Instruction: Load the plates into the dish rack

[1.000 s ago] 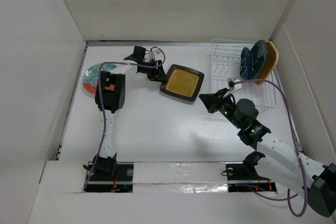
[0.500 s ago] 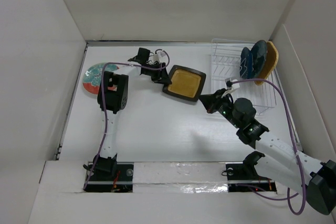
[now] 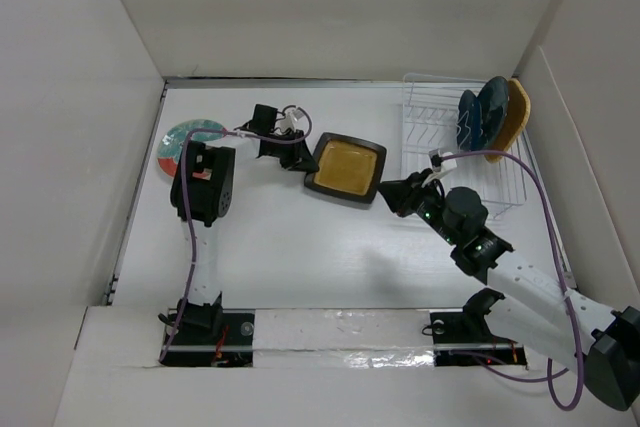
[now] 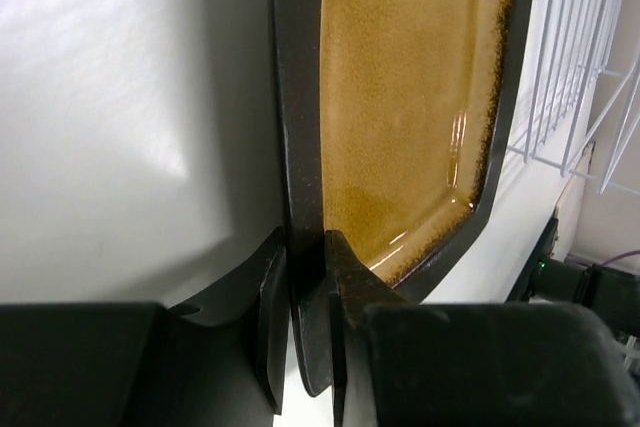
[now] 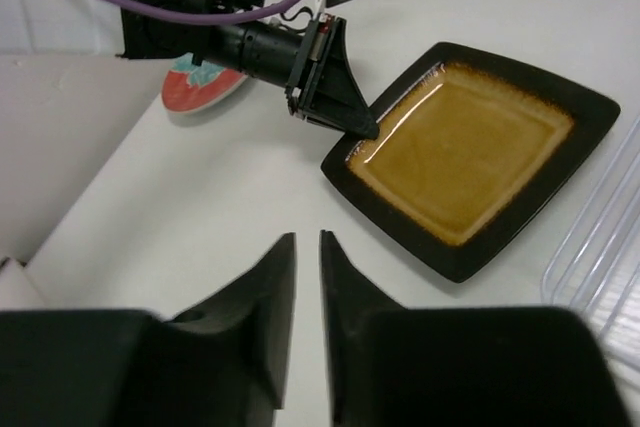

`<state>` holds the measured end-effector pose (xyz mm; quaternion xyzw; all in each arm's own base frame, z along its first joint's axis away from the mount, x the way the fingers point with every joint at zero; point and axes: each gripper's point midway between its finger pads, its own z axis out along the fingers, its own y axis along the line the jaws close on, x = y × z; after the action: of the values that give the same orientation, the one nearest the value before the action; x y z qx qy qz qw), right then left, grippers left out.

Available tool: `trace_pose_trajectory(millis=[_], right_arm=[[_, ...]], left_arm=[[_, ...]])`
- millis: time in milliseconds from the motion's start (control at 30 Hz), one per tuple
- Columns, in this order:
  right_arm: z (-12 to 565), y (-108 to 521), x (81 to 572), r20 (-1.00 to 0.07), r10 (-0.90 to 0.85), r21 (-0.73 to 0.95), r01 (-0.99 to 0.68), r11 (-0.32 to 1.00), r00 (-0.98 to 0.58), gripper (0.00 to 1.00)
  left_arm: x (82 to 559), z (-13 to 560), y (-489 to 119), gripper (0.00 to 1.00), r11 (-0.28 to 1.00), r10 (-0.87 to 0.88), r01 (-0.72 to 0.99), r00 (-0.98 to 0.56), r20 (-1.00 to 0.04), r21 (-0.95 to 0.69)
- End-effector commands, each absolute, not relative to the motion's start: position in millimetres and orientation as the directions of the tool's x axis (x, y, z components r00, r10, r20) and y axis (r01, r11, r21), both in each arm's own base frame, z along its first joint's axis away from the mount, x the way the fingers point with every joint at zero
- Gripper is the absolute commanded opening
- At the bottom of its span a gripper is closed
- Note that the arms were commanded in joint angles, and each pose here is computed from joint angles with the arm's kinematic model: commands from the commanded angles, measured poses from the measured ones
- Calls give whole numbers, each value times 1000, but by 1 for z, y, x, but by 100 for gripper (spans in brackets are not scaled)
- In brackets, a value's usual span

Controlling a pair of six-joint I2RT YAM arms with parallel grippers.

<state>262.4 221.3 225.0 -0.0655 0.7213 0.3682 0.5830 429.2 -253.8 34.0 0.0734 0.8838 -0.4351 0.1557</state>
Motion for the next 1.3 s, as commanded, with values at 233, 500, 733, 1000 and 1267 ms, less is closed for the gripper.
trace_pose_trajectory(millis=[233, 500, 733, 1000, 1267], right_arm=[[245, 237, 262, -889, 339, 457, -592, 664, -307, 77], [233, 251, 274, -857, 339, 513, -580, 633, -387, 92], [227, 251, 292, -795, 409, 603, -514, 611, -447, 93], [223, 262, 300, -735, 467, 676, -477, 561, -491, 93], [208, 270, 302, -723, 455, 685, -453, 571, -519, 93]], left_arm=[[436, 161, -225, 0, 656, -173, 388, -757, -630, -647], [423, 228, -217, 0, 613, -252, 457, -660, -708, -644], [412, 272, -206, 0, 570, -323, 500, -593, -737, -652], [398, 297, -206, 0, 546, -342, 529, -568, -749, -650], [395, 278, -207, 0, 519, -376, 503, -591, -713, -691]])
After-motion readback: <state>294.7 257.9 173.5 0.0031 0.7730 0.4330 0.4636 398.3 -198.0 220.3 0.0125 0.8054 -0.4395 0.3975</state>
